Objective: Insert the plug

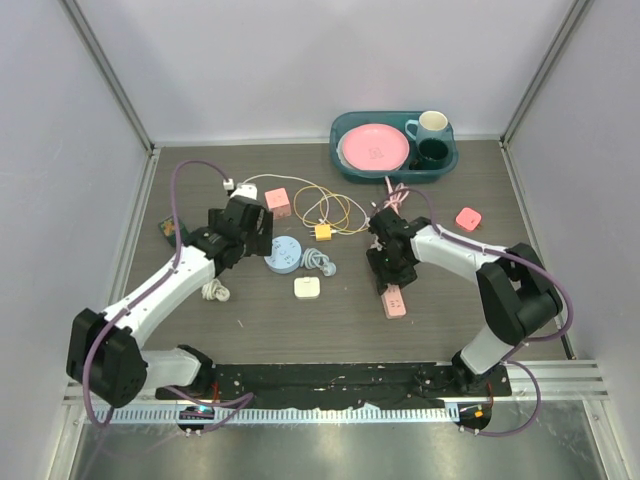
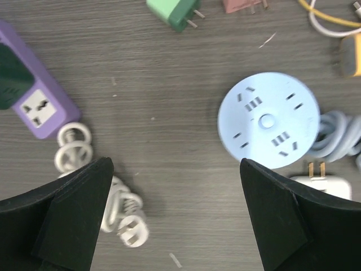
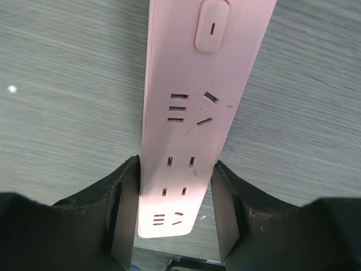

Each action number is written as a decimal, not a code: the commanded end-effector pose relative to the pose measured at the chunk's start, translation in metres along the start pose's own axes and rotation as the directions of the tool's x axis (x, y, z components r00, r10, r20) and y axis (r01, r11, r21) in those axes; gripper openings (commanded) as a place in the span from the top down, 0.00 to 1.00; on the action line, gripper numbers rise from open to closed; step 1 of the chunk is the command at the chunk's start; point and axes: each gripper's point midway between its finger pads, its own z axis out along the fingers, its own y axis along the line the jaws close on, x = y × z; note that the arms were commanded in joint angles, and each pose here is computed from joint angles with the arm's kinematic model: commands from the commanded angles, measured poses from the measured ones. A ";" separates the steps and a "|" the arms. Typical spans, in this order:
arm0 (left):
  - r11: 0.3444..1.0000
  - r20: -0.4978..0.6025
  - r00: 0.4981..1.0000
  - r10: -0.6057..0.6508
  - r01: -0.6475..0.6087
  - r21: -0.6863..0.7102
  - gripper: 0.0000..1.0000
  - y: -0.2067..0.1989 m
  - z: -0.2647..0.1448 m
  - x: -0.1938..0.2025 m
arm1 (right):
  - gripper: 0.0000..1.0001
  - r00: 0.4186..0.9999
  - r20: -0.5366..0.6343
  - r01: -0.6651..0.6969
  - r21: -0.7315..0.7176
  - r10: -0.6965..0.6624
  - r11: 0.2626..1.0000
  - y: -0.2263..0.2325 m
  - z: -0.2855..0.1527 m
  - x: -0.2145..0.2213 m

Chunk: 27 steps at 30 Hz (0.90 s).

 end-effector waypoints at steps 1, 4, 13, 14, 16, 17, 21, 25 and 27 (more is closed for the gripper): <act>0.983 0.048 0.984 -0.172 0.168 0.076 0.00 -0.029 0.004 -0.040 | 0.52 0.963 0.259 0.117 -0.158 -0.073 0.980 0.038 -0.029 -0.061; 0.979 0.038 0.978 -0.206 0.205 0.020 0.00 -0.032 0.021 -0.052 | 0.22 0.947 0.317 0.118 -0.187 -0.054 0.975 0.043 -0.048 -0.069; 0.969 -0.033 0.977 -0.210 0.204 -0.137 0.00 -0.041 0.091 -0.085 | 0.00 0.851 0.525 0.038 -0.118 0.029 0.992 0.023 -0.097 -0.096; 0.966 -0.044 0.974 -0.221 0.213 -0.144 0.00 -0.040 0.097 -0.086 | 0.00 0.833 0.551 0.029 -0.122 0.043 0.992 0.022 -0.101 -0.100; 0.956 -0.054 0.966 -0.252 0.240 -0.166 0.00 -0.038 0.113 -0.091 | 0.00 0.813 0.579 0.012 -0.126 0.064 0.992 0.019 -0.106 -0.097; 0.954 -0.055 0.964 -0.259 0.247 -0.170 0.00 -0.037 0.117 -0.094 | 0.00 0.800 0.595 0.005 -0.136 0.078 0.991 0.019 -0.109 -0.099; 0.946 -0.075 0.955 -0.286 0.269 -0.180 0.00 -0.038 0.139 -0.095 | 0.00 0.780 0.619 -0.004 -0.142 0.092 0.990 0.017 -0.110 -0.094; 0.943 -0.110 0.945 -0.309 0.288 -0.168 0.01 -0.045 0.156 -0.094 | 0.00 0.778 0.621 -0.014 -0.134 0.095 0.991 0.013 -0.109 -0.092; 0.942 -0.125 0.939 -0.320 0.301 -0.150 0.02 -0.051 0.162 -0.092 | 0.00 0.780 0.619 -0.017 -0.130 0.094 0.991 0.013 -0.107 -0.090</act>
